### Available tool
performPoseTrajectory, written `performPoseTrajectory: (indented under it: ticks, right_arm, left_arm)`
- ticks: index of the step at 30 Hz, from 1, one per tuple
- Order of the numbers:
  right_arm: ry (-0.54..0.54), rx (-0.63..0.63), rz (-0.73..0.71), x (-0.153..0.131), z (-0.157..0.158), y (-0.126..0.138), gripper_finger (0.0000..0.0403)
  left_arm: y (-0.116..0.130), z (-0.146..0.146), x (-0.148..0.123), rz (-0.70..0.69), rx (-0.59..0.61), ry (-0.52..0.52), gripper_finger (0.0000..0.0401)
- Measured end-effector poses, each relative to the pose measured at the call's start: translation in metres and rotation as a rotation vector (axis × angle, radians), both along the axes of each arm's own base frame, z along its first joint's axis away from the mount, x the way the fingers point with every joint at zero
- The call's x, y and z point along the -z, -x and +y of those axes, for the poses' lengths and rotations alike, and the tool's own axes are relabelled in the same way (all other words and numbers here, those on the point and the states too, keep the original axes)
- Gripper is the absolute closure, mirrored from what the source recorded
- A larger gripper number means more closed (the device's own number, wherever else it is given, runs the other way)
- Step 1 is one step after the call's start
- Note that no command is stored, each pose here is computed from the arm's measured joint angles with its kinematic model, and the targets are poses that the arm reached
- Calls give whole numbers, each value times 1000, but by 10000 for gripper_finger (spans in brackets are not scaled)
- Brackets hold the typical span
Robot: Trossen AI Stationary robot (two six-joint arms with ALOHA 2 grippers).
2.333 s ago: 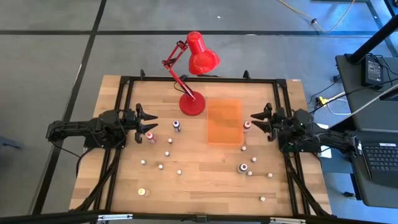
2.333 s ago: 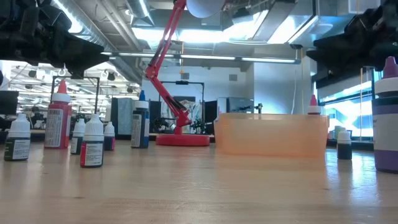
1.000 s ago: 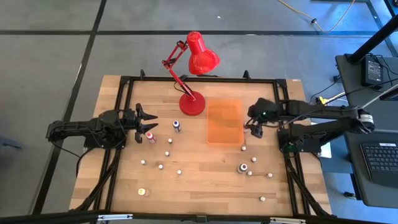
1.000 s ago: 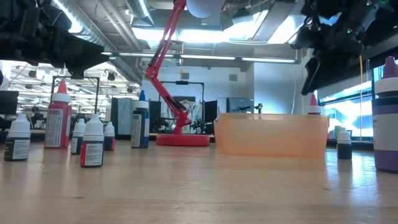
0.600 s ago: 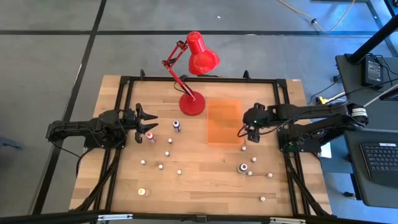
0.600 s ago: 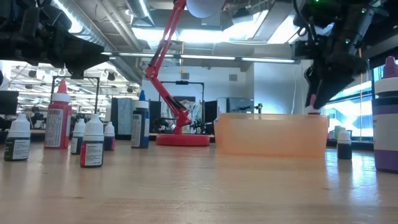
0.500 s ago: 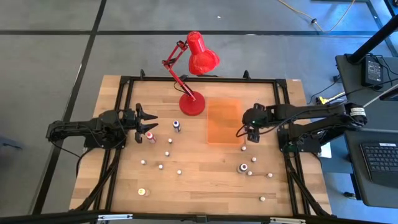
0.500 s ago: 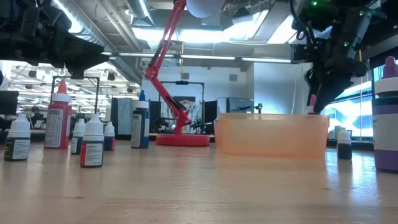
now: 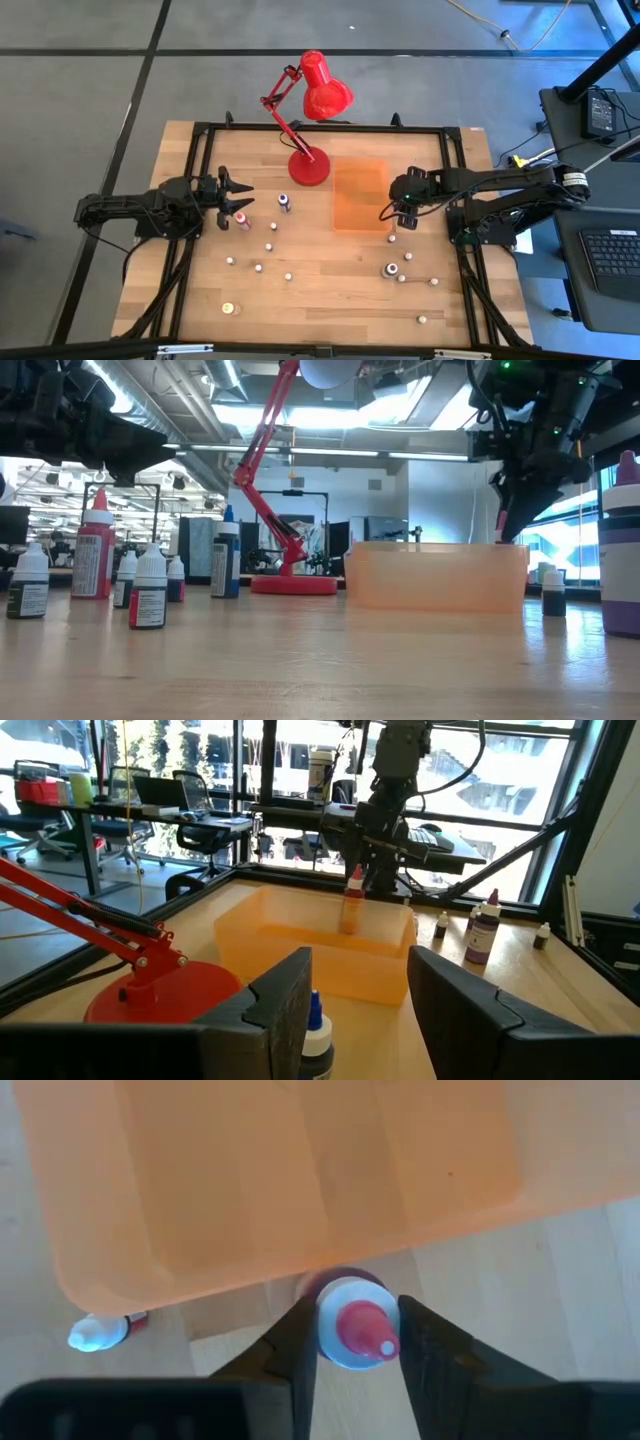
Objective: Pick & Place food coloring
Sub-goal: Put the large red food coloring bottle into the orange bin
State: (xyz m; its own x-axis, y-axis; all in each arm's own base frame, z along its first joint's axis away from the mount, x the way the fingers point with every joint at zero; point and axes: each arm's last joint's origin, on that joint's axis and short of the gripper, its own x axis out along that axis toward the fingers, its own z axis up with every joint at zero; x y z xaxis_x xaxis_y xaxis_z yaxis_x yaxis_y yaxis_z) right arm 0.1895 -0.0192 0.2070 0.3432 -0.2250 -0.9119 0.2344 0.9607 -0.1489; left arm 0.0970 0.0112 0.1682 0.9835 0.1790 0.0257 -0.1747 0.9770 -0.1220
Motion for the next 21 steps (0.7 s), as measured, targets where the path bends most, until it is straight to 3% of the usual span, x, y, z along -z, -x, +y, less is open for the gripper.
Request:
performPoseTrajectory:
  ticks: [4, 8, 13, 17, 21]
  right_arm:
    - [41, 19, 50, -10, -1, 2, 287]
    - [96, 44, 16, -46, -3, -3, 287]
    - [161, 65, -134, -92, -8, -14, 287]
    - [206, 73, -133, -99, -17, -19, 287]
    - [235, 63, -115, -89, -29, -31, 287]
  left_arm:
    - [0, 0, 0, -1, 0, 4, 237]
    - [0, 0, 0, -5, 1, 24, 235]
    - [0, 0, 0, -5, 1, 24, 238]
    - [0, 0, 0, -5, 1, 25, 239]
    - [0, 0, 0, -5, 1, 25, 237]
